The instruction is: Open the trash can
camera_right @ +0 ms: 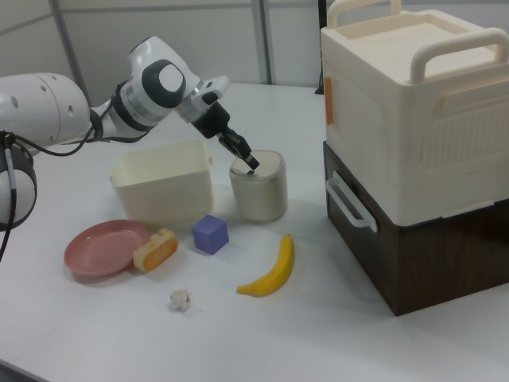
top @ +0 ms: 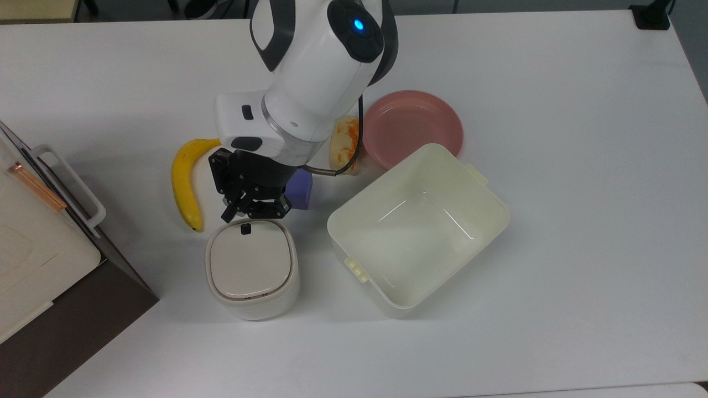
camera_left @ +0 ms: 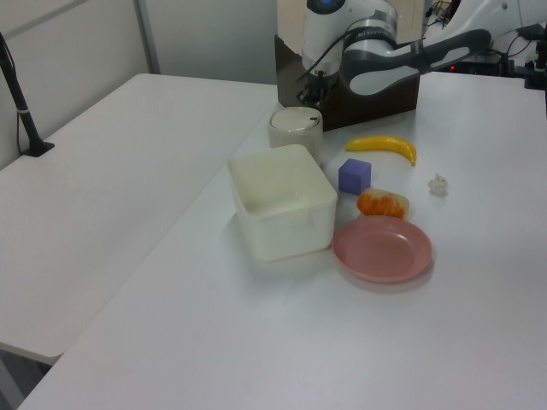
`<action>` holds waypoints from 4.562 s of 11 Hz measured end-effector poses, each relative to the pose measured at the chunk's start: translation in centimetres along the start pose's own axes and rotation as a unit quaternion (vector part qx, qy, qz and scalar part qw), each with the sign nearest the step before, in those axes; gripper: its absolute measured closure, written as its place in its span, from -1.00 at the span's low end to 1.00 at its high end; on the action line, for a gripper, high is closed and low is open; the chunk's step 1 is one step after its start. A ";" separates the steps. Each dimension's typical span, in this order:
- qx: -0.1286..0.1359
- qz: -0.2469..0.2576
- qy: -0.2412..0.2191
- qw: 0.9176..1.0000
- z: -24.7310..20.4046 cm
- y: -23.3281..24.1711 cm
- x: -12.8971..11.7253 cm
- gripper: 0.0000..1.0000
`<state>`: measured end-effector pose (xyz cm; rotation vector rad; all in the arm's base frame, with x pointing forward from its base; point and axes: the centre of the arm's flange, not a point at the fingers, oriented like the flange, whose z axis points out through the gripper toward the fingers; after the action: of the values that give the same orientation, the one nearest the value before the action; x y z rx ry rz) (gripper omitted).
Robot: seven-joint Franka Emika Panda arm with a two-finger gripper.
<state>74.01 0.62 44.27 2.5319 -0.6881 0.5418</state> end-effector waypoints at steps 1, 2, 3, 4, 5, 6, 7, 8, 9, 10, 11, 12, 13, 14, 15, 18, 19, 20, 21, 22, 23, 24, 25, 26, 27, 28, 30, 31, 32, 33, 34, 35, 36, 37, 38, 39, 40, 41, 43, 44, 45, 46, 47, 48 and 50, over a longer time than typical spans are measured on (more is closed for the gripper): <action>-0.005 -0.002 0.003 1.000 0.3 -0.2 -0.1 0.98; -0.011 -0.004 0.007 1.000 0.6 -0.5 -0.2 0.98; -0.017 -0.005 0.011 1.000 0.9 -1.0 -0.5 0.98; -0.021 -0.005 0.014 1.000 1.1 -1.4 -0.8 0.98; -0.023 -0.006 0.015 1.000 1.2 -1.6 -1.0 0.98; -0.022 -0.007 0.015 1.000 1.2 -1.8 -1.1 0.98; -0.021 -0.007 0.015 1.000 1.1 -2.0 -1.2 0.98; -0.021 -0.007 0.016 1.000 1.1 -2.1 -1.2 0.98; -0.023 -0.009 0.017 1.000 1.2 -2.3 -1.3 0.98; -0.027 -0.011 0.020 0.999 1.4 -2.4 -1.4 0.98; -0.030 -0.009 0.024 0.999 1.4 -2.4 -1.4 0.98; -0.035 -0.008 0.029 0.999 1.6 -2.5 -1.5 0.98; -0.040 -0.008 0.035 0.999 1.7 -2.6 -1.5 0.98; -0.045 -0.008 0.040 0.998 1.9 -2.8 -1.7 0.98; -0.048 -0.007 0.044 0.998 1.9 -3.0 -1.8 0.98; -0.052 -0.008 0.050 0.997 1.9 -3.2 -2.0 0.98; -0.051 -0.005 0.050 0.997 1.9 -3.2 -1.9 0.98; -0.049 0.004 0.053 0.997 1.6 -3.1 -1.7 0.98; -0.037 0.025 0.046 0.998 1.2 -2.7 -1.1 0.98; -0.016 0.053 0.034 0.998 0.6 -1.8 0.0 0.98; 0.010 0.082 0.029 0.996 -0.2 -0.6 1.5 0.98; 0.029 0.107 0.027 0.993 -0.9 1.0 2.8 0.98; 0.040 0.123 0.024 0.991 -1.4 2.3 3.7 0.98; 0.046 0.133 0.020 0.990 -1.6 3.0 4.2 0.98; 0.049 0.136 0.017 0.989 -1.7 3.2 4.2 0.98; 0.053 0.139 0.012 0.989 -1.7 3.2 4.2 0.98; 0.072 0.121 -0.002 0.990 -2.0 4.2 4.7 0.98; 0.094 0.078 -0.011 0.992 -2.6 5.3 5.1 0.98; 0.111 0.022 -0.031 0.993 -3.3 6.4 5.0 0.98; 0.122 -0.055 -0.070 0.989 -4.1 7.9 4.2 0.98; 0.127 -0.141 -0.118 0.975 -5.4 9.6 2.9 0.98; 0.134 -0.222 -0.153 0.954 -6.8 11.4 1.8 0.98; 0.142 -0.265 -0.168 0.939 -8.0 13.1 1.2 0.98; 0.161 -0.273 -0.172 0.933 -9.0 14.7 1.1 0.98; 0.188 -0.260 -0.172 0.931 -9.7 16.4 1.2 0.98; 0.211 -0.242 -0.172 0.931 -10.4 18.0 1.4 0.98; 0.226 -0.228 -0.172 0.931 -10.9 19.2 1.4 0.98; 0.236 -0.220 -0.175 0.930 -11.2 20.0 1.1 0.98; 0.242 -0.217 -0.180 0.928 -11.8 20.9 0.0 0.88; 0.243 -0.217 -0.179 0.928 -12.1 21.2 -0.3 0.63; 0.243 -0.217 -0.179 0.928 -12.4 21.4 -0.5 0.32; 0.244 -0.216 -0.178 0.929 -12.5 21.5 -0.5 0.00; 0.244 -0.216 -0.177 0.929 -12.6 21.6 -0.5 -0.34; 0.244 -0.215 -0.174 0.929 -12.9 21.8 -0.4 -0.60; 0.246 -0.211 -0.159 0.933 -13.6 22.2 -0.1 -1.00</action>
<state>58.36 -9.40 62.51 3.1580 -0.0868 0.1596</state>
